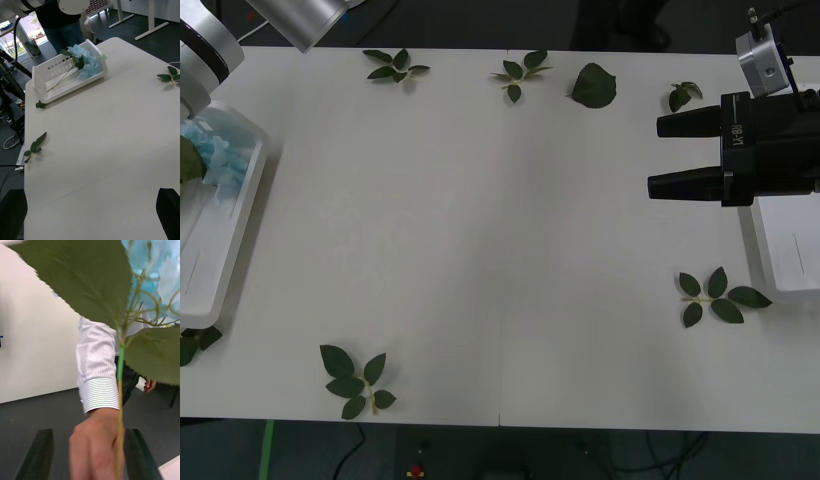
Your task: Place the red flowers into the right box and the blue flowers into the left box. If a person shows an open palm, hand one flower to the person first, then continue sorting.
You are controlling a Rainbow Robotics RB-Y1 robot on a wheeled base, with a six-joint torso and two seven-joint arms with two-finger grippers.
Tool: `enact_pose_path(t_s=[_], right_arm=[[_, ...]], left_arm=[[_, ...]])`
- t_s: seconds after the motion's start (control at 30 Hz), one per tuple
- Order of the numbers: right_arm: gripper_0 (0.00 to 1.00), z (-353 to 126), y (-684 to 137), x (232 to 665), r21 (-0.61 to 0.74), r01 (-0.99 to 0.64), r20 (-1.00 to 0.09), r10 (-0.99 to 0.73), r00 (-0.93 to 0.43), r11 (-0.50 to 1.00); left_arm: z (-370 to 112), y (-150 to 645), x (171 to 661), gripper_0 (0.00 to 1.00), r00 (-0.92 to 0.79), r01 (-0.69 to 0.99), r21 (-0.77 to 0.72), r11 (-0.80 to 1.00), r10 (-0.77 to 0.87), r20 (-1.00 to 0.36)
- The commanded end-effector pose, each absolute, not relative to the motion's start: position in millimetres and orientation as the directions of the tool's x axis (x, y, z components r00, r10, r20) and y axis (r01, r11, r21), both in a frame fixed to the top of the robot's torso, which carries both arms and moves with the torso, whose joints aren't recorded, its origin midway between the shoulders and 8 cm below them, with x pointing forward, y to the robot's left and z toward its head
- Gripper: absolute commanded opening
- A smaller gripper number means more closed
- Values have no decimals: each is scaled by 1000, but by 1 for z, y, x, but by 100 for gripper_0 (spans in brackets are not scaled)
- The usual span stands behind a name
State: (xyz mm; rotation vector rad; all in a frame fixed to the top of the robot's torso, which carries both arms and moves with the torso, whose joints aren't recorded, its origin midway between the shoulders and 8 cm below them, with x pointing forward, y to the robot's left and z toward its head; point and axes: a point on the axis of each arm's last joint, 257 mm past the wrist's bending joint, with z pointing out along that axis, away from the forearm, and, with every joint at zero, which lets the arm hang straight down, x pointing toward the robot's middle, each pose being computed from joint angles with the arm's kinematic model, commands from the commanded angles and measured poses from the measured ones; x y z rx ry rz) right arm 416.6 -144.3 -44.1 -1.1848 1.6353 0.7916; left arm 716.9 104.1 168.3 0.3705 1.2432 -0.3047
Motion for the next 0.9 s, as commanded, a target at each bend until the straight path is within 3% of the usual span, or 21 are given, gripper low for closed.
enact_pose_path(t_s=[0.03,0.4,0.47,0.73,0.9], right_arm=[[100,-35,-135,408,-57,-955,-943,-329,-44,291],[100,-35,-135,408,-57,-955,-943,-329,-44,291],[100,-35,-135,408,-57,-955,-943,-329,-44,291],[100,-35,-135,408,-57,-955,-943,-329,-44,291],[100,-35,-135,408,-57,-955,-943,-329,-44,291]], left_arm=[[168,95,714,100,317,428,139,893,-4,-949],[168,95,714,100,317,428,139,893,-4,-949],[142,99,717,100,284,428,135,894,9,-959],[172,114,709,100,315,431,121,894,-23,-949],[189,105,698,100,222,449,-52,892,-168,-961]])
